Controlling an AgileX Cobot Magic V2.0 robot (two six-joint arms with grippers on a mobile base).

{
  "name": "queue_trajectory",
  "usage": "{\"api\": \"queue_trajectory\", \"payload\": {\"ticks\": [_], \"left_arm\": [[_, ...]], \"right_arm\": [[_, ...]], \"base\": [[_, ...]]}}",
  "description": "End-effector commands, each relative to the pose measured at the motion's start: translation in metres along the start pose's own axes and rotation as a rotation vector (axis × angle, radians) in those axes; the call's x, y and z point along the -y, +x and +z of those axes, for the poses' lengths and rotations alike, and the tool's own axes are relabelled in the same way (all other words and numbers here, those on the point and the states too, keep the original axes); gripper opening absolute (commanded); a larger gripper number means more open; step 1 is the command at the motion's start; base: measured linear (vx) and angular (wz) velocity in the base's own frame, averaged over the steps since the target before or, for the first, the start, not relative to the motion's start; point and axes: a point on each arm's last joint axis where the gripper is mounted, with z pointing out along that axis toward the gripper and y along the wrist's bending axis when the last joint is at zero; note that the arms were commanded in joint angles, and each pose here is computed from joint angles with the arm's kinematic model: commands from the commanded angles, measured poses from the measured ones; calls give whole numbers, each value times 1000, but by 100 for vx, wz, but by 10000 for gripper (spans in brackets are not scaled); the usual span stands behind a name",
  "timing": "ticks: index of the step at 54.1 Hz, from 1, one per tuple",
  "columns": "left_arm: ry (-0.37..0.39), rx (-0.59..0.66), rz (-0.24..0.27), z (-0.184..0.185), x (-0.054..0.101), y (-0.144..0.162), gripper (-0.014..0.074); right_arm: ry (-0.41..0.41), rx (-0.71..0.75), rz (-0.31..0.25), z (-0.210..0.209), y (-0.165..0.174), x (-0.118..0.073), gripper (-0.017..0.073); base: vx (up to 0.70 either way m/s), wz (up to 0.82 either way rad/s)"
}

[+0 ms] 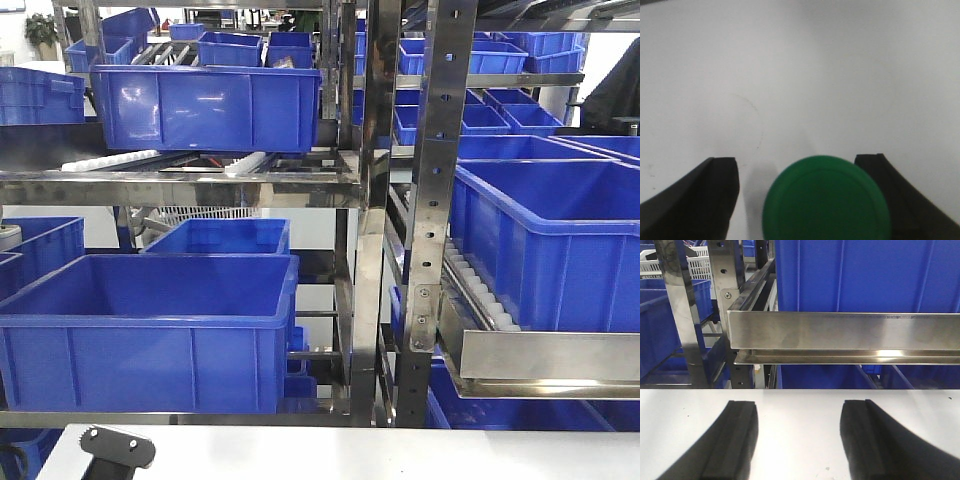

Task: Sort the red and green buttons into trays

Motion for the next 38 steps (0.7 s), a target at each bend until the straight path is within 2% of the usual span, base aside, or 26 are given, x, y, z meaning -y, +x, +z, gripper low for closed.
{"api": "queue_trajectory", "payload": {"ticks": [1, 6, 12, 16, 21, 27, 38], "left_arm": [[-6, 128, -14, -8, 0, -21, 553], [-7, 142, -14, -9, 0, -23, 459], [-9, 169, -14, -10, -1, -25, 279], [-10, 182, -15, -10, -1, -26, 128], [-10, 186, -15, -11, -1, -27, -10], [-6, 193, -16, -19, 0, -32, -8], [12, 262, -21, -59, 1, -51, -7]], "right_arm": [[-2, 98, -4, -1, -17, 0, 445], [-2, 94, -4, 0, -17, 0, 445], [-3, 79, -4, 3, -16, 0, 445], [-6, 73, 1, 7, -16, 0, 445], [-11, 73, 15, 12, -16, -1, 445], [-27, 64, 39, 18, -16, -3, 445], [-160, 4, -10, 35, -10, -23, 445]], "base": [[0, 0], [0, 0], [0, 0], [0, 0], [0, 0], [0, 0], [0, 0]]}}
